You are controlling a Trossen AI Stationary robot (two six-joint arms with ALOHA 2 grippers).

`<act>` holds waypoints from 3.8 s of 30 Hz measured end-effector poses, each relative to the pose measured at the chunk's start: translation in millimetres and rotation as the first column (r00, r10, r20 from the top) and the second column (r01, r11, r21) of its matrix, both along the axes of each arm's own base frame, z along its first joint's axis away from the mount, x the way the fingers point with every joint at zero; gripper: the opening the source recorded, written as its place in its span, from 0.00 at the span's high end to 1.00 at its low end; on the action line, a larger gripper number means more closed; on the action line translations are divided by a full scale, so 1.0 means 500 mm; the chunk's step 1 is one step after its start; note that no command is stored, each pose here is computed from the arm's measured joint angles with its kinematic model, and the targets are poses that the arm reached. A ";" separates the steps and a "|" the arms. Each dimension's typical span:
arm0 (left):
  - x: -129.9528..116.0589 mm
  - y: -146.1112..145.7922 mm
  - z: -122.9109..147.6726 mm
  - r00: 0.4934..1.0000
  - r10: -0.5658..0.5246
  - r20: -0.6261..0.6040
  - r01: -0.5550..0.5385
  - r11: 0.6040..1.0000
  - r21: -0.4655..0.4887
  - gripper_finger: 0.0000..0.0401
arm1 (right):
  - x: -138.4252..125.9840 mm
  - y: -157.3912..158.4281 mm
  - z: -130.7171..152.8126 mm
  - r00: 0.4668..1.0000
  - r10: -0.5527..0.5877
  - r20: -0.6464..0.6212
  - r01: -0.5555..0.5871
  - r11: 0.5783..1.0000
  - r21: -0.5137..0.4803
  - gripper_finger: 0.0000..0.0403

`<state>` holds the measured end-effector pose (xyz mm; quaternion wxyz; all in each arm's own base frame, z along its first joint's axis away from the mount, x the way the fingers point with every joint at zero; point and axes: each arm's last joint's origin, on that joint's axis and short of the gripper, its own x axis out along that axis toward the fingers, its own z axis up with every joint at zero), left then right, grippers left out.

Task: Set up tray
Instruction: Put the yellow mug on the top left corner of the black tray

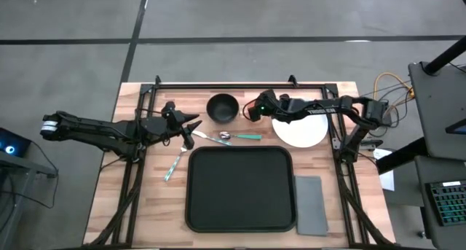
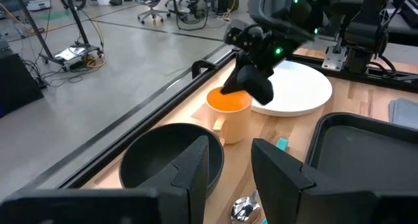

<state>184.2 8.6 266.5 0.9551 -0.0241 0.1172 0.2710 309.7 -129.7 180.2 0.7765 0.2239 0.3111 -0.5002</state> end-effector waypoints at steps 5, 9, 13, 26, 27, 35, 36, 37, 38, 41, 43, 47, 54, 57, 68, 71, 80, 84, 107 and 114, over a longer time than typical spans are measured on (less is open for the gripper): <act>0.001 -0.002 0.001 0.999 -0.031 -0.007 0.031 0.999 -0.009 0.76 | -0.037 0.019 0.085 0.994 0.066 0.089 -0.069 0.997 0.032 0.98; 0.013 -0.004 0.002 0.997 -0.066 -0.040 0.067 0.998 0.016 0.76 | -0.063 0.070 0.149 0.972 0.160 0.171 -0.171 0.984 0.047 0.98; 0.037 -0.008 -0.011 0.984 -0.134 -0.118 0.139 0.990 0.039 0.76 | -0.071 0.139 0.202 0.910 0.298 0.288 -0.316 0.949 0.015 0.98; 0.131 -0.035 0.023 0.930 -0.341 -0.134 0.354 0.931 0.090 0.75 | -0.030 0.198 0.199 0.848 0.416 0.328 -0.418 0.906 -0.067 0.98; 0.134 -0.036 0.027 0.923 -0.359 -0.138 0.374 0.922 0.102 0.75 | -0.028 0.197 0.197 0.847 0.419 0.327 -0.421 0.904 -0.069 0.98; 0.138 -0.038 0.020 0.915 -0.368 -0.166 0.389 0.913 0.118 0.56 | -0.022 0.190 0.204 0.836 0.424 0.349 -0.415 0.904 -0.106 0.98; 0.141 -0.038 0.015 0.917 -0.358 -0.176 0.380 0.918 0.116 0.54 | -0.018 0.188 0.204 0.830 0.424 0.362 -0.412 0.904 -0.114 0.98; 0.144 -0.037 0.009 0.919 -0.348 -0.186 0.372 0.921 0.115 0.52 | -0.014 0.186 0.204 0.825 0.427 0.370 -0.413 0.903 -0.121 0.98; 0.148 -0.037 0.005 0.923 -0.337 -0.187 0.361 0.925 0.116 0.50 | -0.011 0.186 0.201 0.823 0.434 0.367 -0.419 0.900 -0.123 0.98; 0.157 -0.035 0.002 0.936 -0.294 -0.194 0.321 0.938 0.130 0.49 | -0.005 0.183 0.194 0.825 0.436 0.358 -0.421 0.898 -0.124 0.98; 0.161 -0.034 0.000 0.942 -0.276 -0.191 0.304 0.943 0.137 0.49 | -0.004 0.180 0.195 0.824 0.433 0.365 -0.416 0.900 -0.129 0.98; 0.173 -0.035 -0.007 0.945 -0.274 -0.179 0.300 0.944 0.140 0.49 | -0.001 0.180 0.201 0.810 0.436 0.392 -0.411 0.899 -0.151 0.98; 0.186 -0.036 -0.009 0.951 -0.275 -0.139 0.294 0.944 0.150 0.49 | 0.000 0.178 0.203 0.808 0.434 0.397 -0.408 0.900 -0.155 0.98; 0.189 -0.040 0.001 0.956 -0.281 -0.086 0.292 0.943 0.162 0.49 | 0.000 0.178 0.203 0.808 0.437 0.395 -0.410 0.899 -0.157 0.98; 0.185 -0.030 0.004 0.996 -0.075 -0.048 0.082 0.982 0.172 0.49 | 0.009 0.158 0.199 0.827 0.388 0.407 -0.337 0.922 -0.193 0.98; 0.185 -0.030 0.004 0.996 -0.074 -0.048 0.081 0.982 0.172 0.49 | 0.022 0.149 0.186 0.829 0.381 0.410 -0.327 0.924 -0.197 0.98; 0.182 -0.027 0.002 0.998 -0.019 -0.057 0.030 0.982 0.184 0.49 | 0.039 0.132 0.174 0.808 0.385 0.445 -0.326 0.923 -0.206 0.98; 0.181 -0.025 0.001 0.998 0.008 -0.058 0.003 0.982 0.190 0.49 | 0.038 0.132 0.176 0.807 0.386 0.446 -0.327 0.922 -0.207 0.98; 0.181 -0.024 0.001 0.997 0.017 -0.070 -0.002 0.978 0.208 0.93 | 0.042 0.132 0.182 0.780 0.413 0.471 -0.344 0.911 -0.228 0.98; 0.182 -0.025 0.004 0.999 0.019 -0.045 -0.010 0.983 0.185 0.94 | 0.043 0.132 0.183 0.783 0.452 0.428 -0.369 0.891 -0.266 0.92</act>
